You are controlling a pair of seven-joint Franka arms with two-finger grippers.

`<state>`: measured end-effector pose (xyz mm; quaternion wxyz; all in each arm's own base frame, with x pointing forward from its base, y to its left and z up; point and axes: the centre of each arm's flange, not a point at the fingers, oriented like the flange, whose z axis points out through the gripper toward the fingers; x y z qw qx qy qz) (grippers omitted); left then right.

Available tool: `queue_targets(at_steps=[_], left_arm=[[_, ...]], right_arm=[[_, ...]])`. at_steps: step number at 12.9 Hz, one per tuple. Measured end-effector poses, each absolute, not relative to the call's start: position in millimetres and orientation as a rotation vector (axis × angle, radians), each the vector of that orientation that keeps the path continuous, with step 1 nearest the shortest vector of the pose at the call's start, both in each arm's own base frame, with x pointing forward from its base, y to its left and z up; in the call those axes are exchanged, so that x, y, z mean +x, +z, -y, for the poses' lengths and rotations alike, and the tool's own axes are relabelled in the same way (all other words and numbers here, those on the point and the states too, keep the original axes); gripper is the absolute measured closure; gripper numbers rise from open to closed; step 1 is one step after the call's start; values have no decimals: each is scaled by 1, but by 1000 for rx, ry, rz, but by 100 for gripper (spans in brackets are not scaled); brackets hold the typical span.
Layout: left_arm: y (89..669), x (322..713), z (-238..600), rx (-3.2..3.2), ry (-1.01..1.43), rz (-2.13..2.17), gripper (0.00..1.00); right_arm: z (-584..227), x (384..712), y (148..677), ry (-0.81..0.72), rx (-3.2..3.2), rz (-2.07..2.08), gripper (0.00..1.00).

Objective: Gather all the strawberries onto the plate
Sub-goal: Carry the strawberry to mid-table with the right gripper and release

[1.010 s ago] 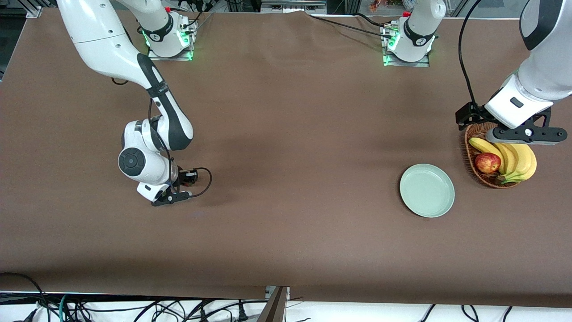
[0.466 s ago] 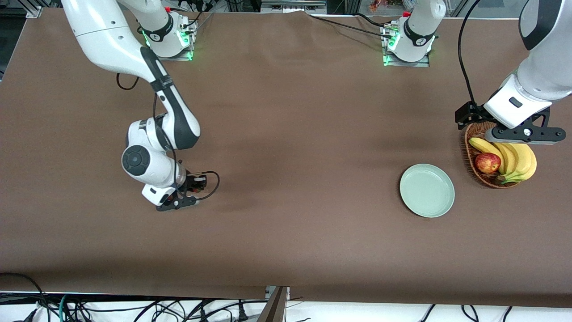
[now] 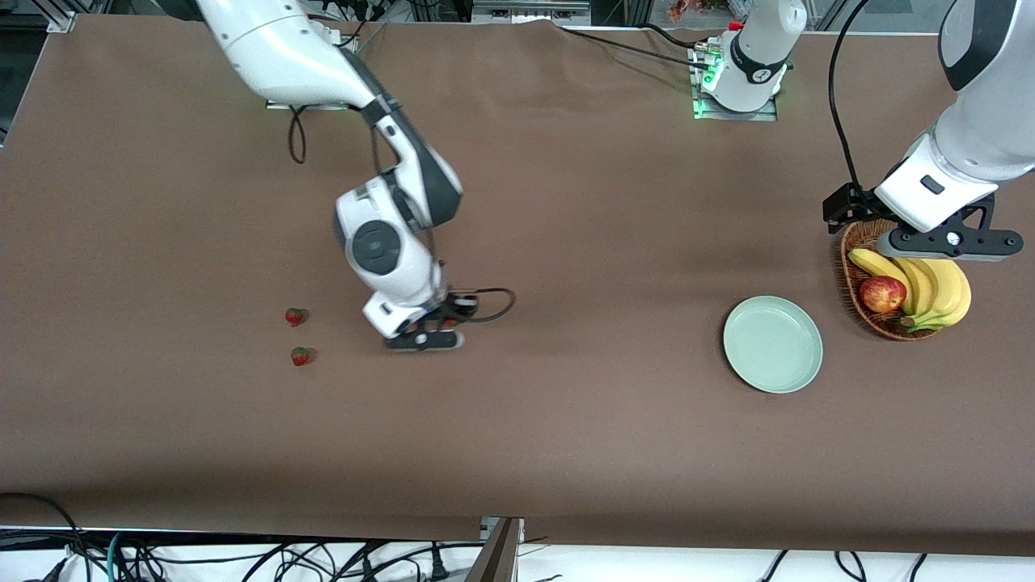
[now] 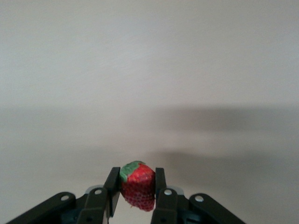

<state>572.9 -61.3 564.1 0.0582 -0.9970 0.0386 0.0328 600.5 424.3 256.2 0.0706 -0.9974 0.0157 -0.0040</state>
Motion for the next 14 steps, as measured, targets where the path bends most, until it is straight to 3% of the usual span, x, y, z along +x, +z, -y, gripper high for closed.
queue_targets(at_steps=[4, 9, 12, 14], left_arm=[[564, 573, 62, -3021, 99, -119, 0], [564, 572, 63, -3021, 102, -121, 0], [563, 571, 63, -3027, 117, -120, 0], [563, 571, 64, -3029, 119, -119, 0]], right_arm=[[-511, 566, 247, -78, -2925, -194, 66], [-603, 486, 197, -129, -2833, -249, 66], [-614, 474, 196, -133, -2827, -243, 66], [-612, 478, 196, -151, -2821, -249, 50]])
